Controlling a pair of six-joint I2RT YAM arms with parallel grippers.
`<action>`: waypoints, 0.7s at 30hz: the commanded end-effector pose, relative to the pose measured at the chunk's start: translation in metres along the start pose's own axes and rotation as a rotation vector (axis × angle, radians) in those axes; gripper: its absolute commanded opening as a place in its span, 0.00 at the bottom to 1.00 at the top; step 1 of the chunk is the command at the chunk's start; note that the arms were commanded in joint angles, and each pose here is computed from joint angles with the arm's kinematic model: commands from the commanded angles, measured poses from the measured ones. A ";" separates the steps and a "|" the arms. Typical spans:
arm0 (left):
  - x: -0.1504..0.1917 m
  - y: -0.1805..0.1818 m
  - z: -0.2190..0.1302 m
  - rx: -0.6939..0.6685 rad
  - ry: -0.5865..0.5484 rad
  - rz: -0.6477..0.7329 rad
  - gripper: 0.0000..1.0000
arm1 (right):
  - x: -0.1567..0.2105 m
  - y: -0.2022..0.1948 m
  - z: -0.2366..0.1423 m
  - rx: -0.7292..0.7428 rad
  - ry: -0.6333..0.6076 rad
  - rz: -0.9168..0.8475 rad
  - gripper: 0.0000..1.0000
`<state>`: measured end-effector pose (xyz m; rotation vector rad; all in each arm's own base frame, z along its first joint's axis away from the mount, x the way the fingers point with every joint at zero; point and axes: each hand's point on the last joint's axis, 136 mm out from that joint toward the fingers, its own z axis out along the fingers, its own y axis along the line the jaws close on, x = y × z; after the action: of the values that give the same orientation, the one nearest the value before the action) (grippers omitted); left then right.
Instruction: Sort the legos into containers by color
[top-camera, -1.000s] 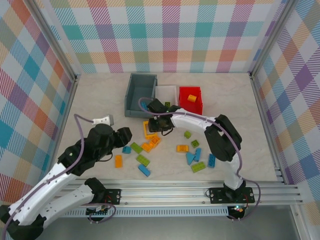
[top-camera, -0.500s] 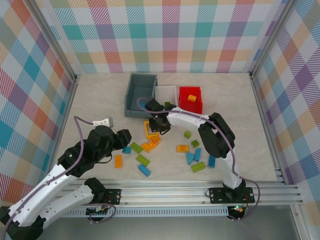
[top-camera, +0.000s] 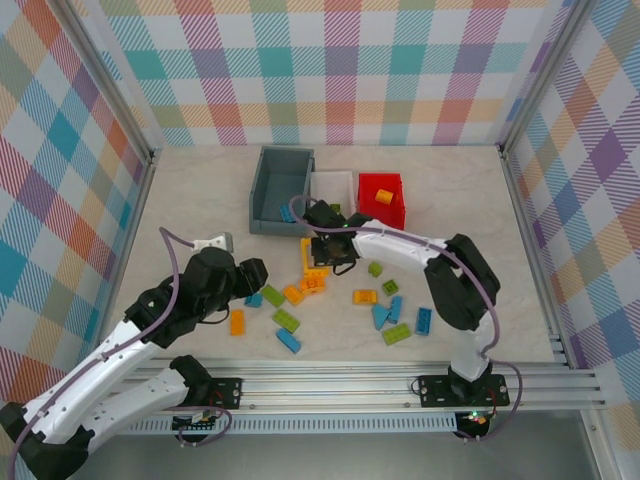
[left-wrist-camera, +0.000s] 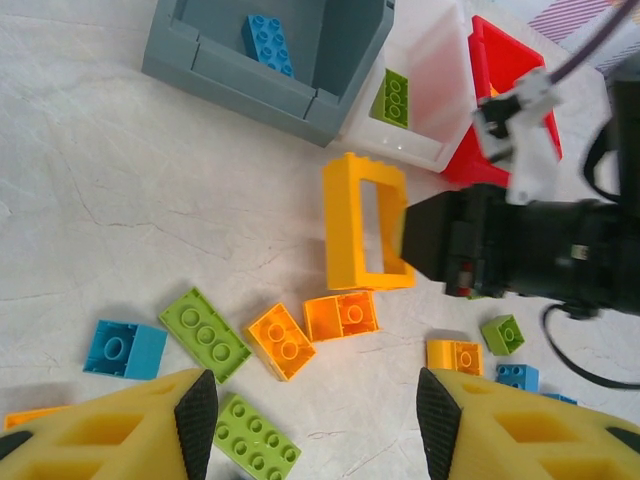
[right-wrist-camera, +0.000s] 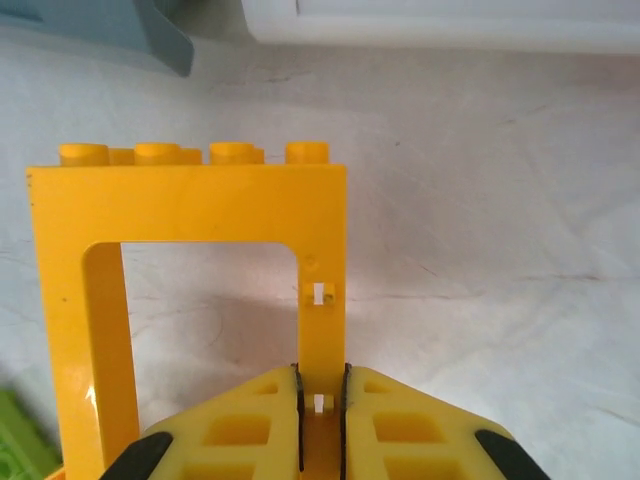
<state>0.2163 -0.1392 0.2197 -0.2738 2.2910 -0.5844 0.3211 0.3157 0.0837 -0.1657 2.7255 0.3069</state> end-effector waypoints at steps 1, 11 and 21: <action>-0.009 -0.012 0.003 0.037 -0.027 -0.002 0.57 | -0.019 -0.009 -0.039 0.008 -0.112 0.034 0.15; -0.012 -0.076 0.028 0.189 0.060 0.021 0.57 | -0.067 -0.119 -0.092 0.174 -0.201 0.156 0.15; -0.004 -0.157 0.062 0.252 0.086 0.126 0.57 | -0.124 -0.178 -0.052 0.325 -0.128 0.147 0.15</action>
<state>0.2614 -0.2769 0.2431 -0.0283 2.3230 -0.7953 0.4366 0.1471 0.1497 0.2032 2.5865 -0.0072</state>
